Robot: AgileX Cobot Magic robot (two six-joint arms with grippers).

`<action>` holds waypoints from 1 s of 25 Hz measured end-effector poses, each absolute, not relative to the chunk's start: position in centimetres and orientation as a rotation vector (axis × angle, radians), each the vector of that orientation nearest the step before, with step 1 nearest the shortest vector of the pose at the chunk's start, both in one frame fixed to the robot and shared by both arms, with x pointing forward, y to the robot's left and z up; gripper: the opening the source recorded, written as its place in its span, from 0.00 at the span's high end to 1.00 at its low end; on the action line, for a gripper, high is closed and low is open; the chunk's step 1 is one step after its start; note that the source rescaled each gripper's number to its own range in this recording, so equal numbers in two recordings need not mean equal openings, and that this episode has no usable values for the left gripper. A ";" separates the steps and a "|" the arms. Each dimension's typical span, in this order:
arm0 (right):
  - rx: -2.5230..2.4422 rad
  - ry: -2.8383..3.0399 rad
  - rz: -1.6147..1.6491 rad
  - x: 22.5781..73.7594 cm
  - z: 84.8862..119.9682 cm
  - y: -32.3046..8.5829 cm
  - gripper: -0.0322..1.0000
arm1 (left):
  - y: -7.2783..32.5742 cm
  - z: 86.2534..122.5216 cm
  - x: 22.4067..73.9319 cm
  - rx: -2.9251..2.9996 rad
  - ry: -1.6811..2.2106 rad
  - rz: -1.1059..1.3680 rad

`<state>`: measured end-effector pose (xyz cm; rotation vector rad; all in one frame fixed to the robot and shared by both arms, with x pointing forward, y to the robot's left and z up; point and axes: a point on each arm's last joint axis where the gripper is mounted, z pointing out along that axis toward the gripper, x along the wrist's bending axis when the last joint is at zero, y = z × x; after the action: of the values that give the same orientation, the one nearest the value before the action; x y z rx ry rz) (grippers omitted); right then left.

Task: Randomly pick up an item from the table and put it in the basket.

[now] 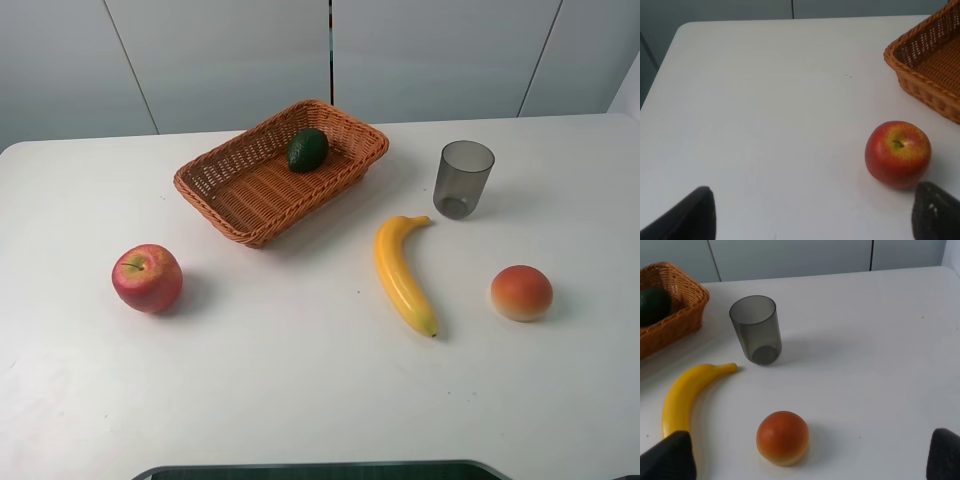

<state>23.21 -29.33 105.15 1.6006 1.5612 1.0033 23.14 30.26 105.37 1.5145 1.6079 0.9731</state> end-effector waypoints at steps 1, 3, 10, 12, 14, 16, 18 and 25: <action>1.601 1.561 1.003 23.2 105.1 -29.3 0.00 | 30.3 105.4 23.1 1.515 1.608 0.973; 1.600 1.562 1.003 23.2 105.1 -29.3 0.00 | 30.3 105.4 23.1 1.515 1.608 0.973; 1.579 1.576 0.991 23.2 105.1 -29.3 0.00 | 30.3 105.4 23.1 1.515 1.608 0.973; 1.578 1.577 0.990 23.2 105.1 -29.3 0.00 | 30.3 105.4 23.1 1.515 1.608 0.973; 1.578 1.577 0.990 23.2 105.1 -29.3 0.00 | 30.3 105.4 23.1 1.515 1.608 0.973; 1.578 1.577 0.990 23.2 105.1 -29.3 0.00 | 30.3 105.4 23.1 1.515 1.608 0.973; 1.575 1.579 0.989 23.2 105.1 -29.3 0.00 | 30.3 105.4 23.1 1.515 1.608 0.973; 1.575 1.579 0.989 23.2 105.1 -29.3 0.00 | 30.3 105.4 23.1 1.515 1.608 0.973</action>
<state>23.21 -29.33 105.15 1.5754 1.5786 0.9889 23.14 30.26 105.37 1.5145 1.6079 0.9731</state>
